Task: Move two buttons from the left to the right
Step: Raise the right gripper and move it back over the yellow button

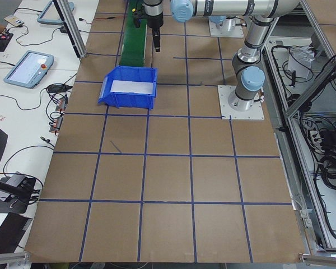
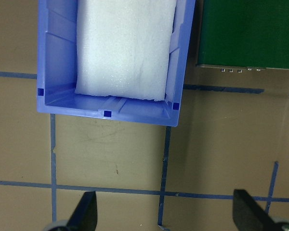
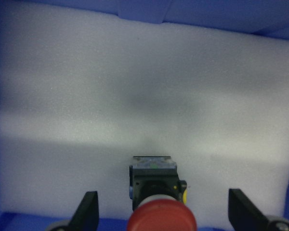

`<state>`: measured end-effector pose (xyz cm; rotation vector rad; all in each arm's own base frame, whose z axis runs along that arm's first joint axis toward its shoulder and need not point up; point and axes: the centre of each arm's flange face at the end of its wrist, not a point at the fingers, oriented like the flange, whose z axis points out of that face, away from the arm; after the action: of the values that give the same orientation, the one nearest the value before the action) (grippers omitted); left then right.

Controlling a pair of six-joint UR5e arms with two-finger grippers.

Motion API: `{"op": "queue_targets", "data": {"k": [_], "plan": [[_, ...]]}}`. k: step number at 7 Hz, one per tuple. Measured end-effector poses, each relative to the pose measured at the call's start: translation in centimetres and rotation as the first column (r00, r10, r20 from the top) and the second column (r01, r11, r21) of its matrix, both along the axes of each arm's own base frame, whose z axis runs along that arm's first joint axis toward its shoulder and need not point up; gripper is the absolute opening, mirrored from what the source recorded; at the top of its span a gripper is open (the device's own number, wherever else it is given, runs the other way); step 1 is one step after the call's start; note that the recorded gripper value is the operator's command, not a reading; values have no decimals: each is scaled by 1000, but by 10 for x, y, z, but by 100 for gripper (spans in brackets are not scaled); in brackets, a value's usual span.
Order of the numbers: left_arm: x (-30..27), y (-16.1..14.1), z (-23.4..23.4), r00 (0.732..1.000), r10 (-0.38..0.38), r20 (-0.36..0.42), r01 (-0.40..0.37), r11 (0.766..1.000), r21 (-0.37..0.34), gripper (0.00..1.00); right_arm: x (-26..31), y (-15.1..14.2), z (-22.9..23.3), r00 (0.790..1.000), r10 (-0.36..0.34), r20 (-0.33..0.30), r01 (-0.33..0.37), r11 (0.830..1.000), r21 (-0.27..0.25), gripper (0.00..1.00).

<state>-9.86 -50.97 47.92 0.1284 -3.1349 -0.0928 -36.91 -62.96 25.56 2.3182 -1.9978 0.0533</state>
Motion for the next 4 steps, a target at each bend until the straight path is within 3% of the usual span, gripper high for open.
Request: {"op": "queue_targets", "data": {"k": [4], "plan": [[0,0,0,1000,0,2,0,1000,-1,100,89,-14,101,999,44,-32,-45,997,-63,100]]}}
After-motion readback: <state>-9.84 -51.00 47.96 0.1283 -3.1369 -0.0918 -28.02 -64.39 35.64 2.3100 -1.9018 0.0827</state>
